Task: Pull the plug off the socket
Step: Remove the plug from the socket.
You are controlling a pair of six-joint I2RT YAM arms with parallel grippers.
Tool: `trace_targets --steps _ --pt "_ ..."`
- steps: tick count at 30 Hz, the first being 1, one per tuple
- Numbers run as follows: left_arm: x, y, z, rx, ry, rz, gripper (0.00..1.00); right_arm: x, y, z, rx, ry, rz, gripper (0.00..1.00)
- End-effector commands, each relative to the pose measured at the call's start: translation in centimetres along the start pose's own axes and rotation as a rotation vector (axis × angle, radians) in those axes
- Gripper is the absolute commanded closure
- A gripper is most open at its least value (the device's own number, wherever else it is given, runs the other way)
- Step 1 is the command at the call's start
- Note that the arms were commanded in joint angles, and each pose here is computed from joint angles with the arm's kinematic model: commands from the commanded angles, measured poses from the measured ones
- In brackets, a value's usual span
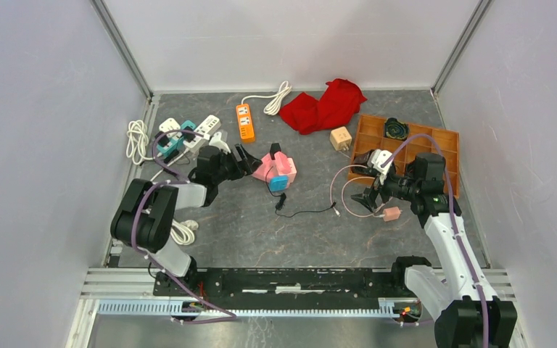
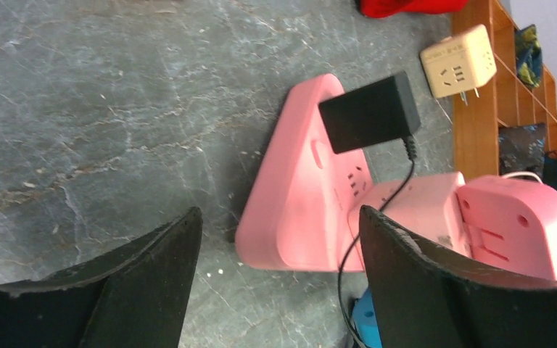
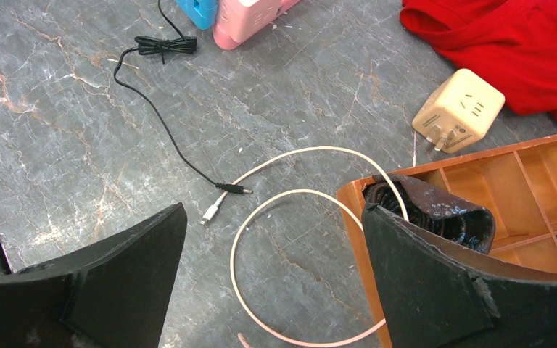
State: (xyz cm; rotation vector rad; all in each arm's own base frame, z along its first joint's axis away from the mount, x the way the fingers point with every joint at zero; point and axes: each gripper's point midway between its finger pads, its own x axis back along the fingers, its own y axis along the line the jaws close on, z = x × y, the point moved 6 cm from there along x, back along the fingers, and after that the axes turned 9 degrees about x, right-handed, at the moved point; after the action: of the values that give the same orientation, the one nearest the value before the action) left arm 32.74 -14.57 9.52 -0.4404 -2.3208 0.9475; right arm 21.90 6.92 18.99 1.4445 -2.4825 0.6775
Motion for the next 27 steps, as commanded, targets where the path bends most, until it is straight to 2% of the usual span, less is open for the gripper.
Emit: trace_targets --steps 1,5,11,16,20,27 --pt "-1.5 -0.5 -2.0 0.004 -0.039 0.024 0.19 -0.1 0.0 -0.6 0.032 -0.032 -0.005 0.02" --pt "-2.3 -0.5 -1.5 0.008 0.004 0.068 0.34 -0.1 0.0 -0.6 0.035 -0.033 -0.005 0.02" --pt "-2.6 -0.3 -0.2 0.032 0.056 0.118 0.42 0.0 -0.1 -0.6 0.036 -0.031 -0.003 0.02" --pt "-1.7 0.1 1.0 0.07 0.07 0.125 0.64 0.0 0.0 -0.6 0.035 -0.029 -0.002 0.02" --pt "0.4 0.1 2.0 0.119 0.046 0.125 0.69 -0.1 0.0 -0.5 0.034 -0.029 -0.004 0.02" --pt "4.1 -1.2 4.8 0.169 0.016 0.165 0.69 -0.2 0.0 -0.3 0.025 -0.027 -0.012 0.02"
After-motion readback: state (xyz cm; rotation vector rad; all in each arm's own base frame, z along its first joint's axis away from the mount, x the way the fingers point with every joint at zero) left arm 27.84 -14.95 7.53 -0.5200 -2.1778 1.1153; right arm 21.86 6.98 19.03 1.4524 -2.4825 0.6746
